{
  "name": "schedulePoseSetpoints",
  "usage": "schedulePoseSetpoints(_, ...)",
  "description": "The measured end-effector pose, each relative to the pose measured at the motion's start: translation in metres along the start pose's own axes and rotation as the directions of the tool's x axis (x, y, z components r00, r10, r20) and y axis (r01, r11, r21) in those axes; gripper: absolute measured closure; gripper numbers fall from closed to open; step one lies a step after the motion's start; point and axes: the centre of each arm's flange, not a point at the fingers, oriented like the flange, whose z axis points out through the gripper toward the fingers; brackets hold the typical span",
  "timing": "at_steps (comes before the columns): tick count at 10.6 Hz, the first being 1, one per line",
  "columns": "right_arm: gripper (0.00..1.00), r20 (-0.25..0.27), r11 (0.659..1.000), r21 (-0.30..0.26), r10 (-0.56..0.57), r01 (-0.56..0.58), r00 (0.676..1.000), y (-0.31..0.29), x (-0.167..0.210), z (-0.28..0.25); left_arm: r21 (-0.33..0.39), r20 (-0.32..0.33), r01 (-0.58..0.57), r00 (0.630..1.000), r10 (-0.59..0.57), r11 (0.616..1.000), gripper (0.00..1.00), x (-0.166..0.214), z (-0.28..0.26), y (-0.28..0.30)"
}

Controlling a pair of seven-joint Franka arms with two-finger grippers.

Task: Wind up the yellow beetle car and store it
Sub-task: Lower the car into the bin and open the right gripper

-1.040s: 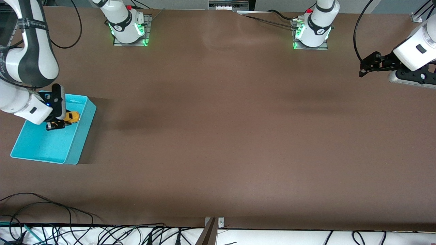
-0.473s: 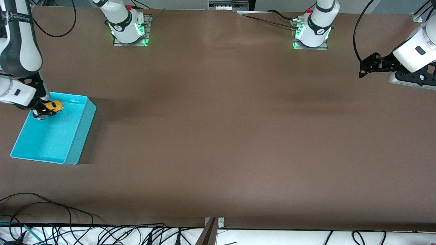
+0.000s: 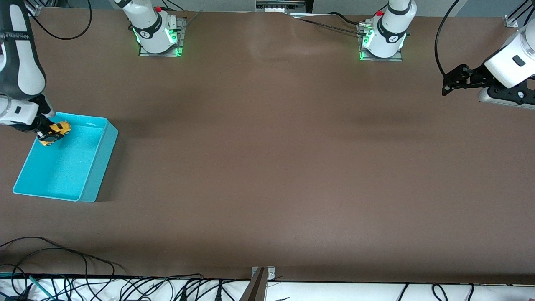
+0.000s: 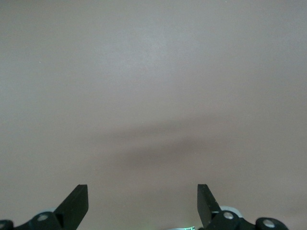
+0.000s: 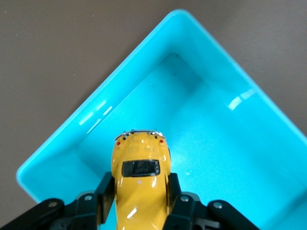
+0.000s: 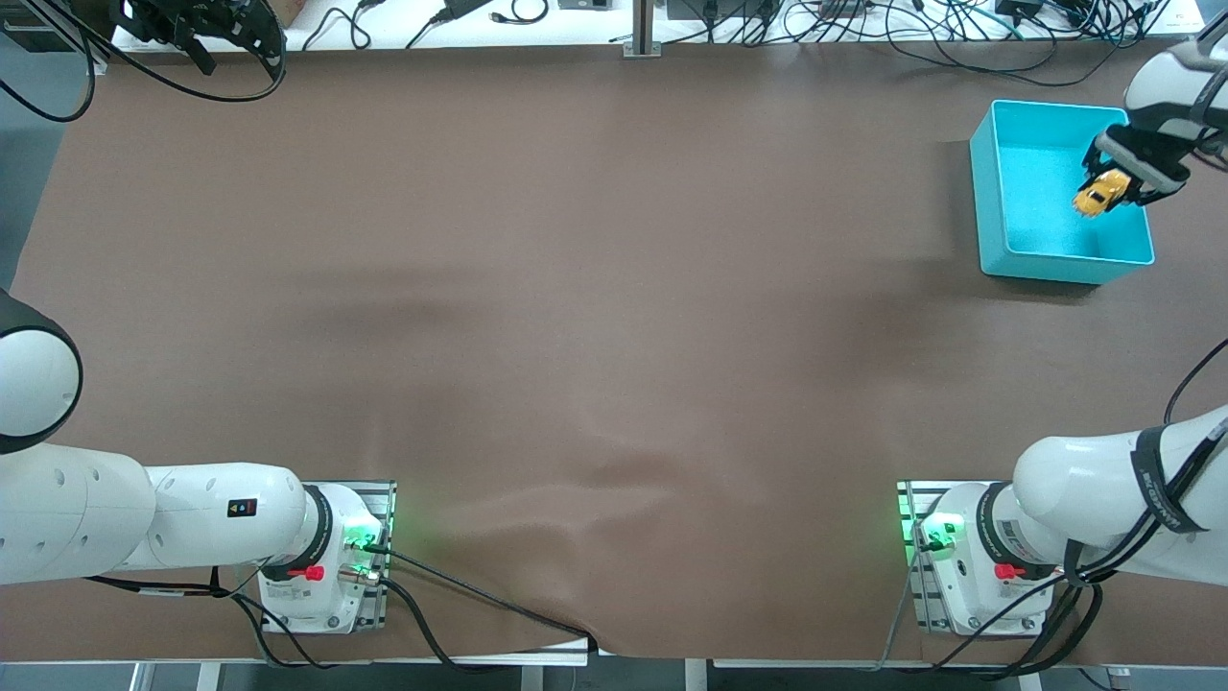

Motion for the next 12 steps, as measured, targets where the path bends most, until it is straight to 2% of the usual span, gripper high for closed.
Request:
schedulePoseSetpoints(2, 0.51, -0.022, 0.999, -0.005, -0.038, 0.038, 0.999, 0.0, -0.004, 0.034, 0.0, 0.001, 0.0, 1.0, 0.0, 1.0, 0.0, 0.0, 0.0, 0.0)
schedulePoseSetpoints(5, 0.51, -0.03, 1.0, -0.025, -0.015, 0.014, 0.999, -0.006, -0.01, 0.069, -0.001, 0.003, 0.002, 1.0, -0.002, 1.0, 0.0, 0.0, 0.0, -0.001)
schedulePoseSetpoints(8, 0.51, -0.044, 0.999, -0.041, 0.021, -0.023, 0.999, -0.012, -0.013, 0.078, 0.0, 0.0, 0.001, 1.0, -0.001, 1.0, 0.0, 0.0, -0.001, -0.001)
schedulePoseSetpoints(10, 0.3, -0.051, 0.998, -0.045, 0.032, -0.035, 0.998, -0.014, -0.015, 0.076, 0.0, -0.001, 0.002, 1.0, -0.002, 1.0, 0.0, -0.001, -0.002, -0.002)
schedulePoseSetpoints(11, 0.14, -0.057, 0.998, -0.045, 0.034, -0.037, 0.998, -0.014, -0.015, 0.075, 0.0, -0.001, 0.003, 1.0, -0.003, 1.0, 0.0, -0.001, -0.002, -0.002)
schedulePoseSetpoints(12, 0.03, -0.063, 0.998, -0.046, 0.036, -0.039, 0.997, -0.013, -0.015, 0.073, 0.0, -0.001, 0.003, 1.0, -0.003, 1.0, 0.0, -0.001, -0.002, -0.003)
